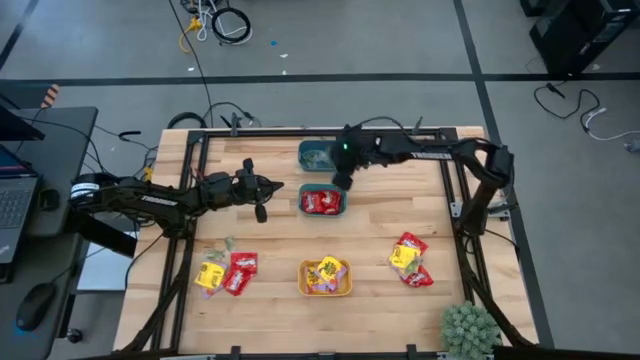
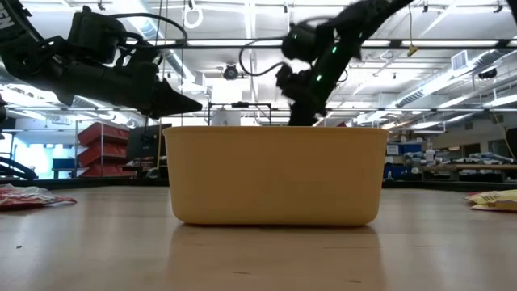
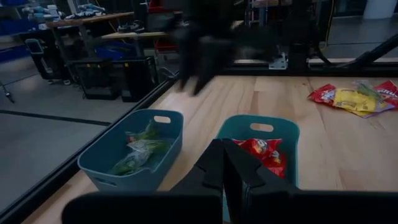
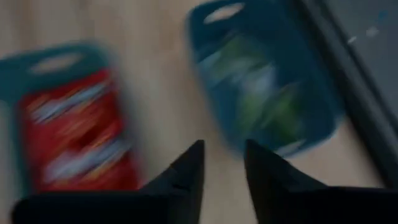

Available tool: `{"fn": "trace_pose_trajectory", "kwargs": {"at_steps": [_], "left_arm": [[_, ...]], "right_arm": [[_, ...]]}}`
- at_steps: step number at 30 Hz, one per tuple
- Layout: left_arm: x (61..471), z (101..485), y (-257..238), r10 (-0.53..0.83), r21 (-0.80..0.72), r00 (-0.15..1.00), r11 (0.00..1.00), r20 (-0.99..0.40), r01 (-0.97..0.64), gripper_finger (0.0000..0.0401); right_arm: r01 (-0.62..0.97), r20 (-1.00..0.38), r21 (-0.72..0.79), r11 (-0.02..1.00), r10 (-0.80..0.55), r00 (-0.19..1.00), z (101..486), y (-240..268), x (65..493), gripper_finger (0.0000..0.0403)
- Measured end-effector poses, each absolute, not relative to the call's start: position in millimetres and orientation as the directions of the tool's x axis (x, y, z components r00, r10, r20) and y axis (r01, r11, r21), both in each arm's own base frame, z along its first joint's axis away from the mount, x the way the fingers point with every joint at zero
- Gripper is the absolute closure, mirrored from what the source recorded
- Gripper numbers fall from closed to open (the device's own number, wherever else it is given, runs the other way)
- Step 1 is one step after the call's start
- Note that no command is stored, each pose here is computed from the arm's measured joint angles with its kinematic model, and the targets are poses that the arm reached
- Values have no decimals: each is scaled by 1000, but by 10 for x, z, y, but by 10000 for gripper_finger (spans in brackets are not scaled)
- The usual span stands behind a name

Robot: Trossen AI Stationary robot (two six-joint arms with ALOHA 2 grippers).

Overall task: Sort candy
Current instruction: Put the green gummy into the blue bin

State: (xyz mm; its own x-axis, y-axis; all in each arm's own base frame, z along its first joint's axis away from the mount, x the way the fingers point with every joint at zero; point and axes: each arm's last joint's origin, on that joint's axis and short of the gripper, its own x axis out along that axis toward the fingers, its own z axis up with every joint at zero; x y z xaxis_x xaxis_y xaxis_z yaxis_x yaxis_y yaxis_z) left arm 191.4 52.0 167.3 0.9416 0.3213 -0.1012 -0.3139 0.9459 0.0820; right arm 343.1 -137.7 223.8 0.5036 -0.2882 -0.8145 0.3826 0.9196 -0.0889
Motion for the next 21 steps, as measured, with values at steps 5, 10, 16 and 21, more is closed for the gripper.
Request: {"fn": "trace_pose_trajectory", "kwargs": {"at_steps": [5,10,16,21], "left_arm": [[1914,1673,520,322,82,941,946,-101,-314,400],[1914,1673,520,322,83,941,946,-101,-314,400],[1914,1673,520,321,83,941,946,-102,-314,398],[1910,1639,517,319,85,938,947,-137,-310,398]], "right_arm": [[290,-894,-44,956,-168,415,2283,-689,3345,392],[312,-924,43,949,-82,375,2212,-32,3194,384],[343,-975,97,934,20,222,2067,520,2826,393],[394,-986,166,904,162,42,2073,797,2525,366]]}}
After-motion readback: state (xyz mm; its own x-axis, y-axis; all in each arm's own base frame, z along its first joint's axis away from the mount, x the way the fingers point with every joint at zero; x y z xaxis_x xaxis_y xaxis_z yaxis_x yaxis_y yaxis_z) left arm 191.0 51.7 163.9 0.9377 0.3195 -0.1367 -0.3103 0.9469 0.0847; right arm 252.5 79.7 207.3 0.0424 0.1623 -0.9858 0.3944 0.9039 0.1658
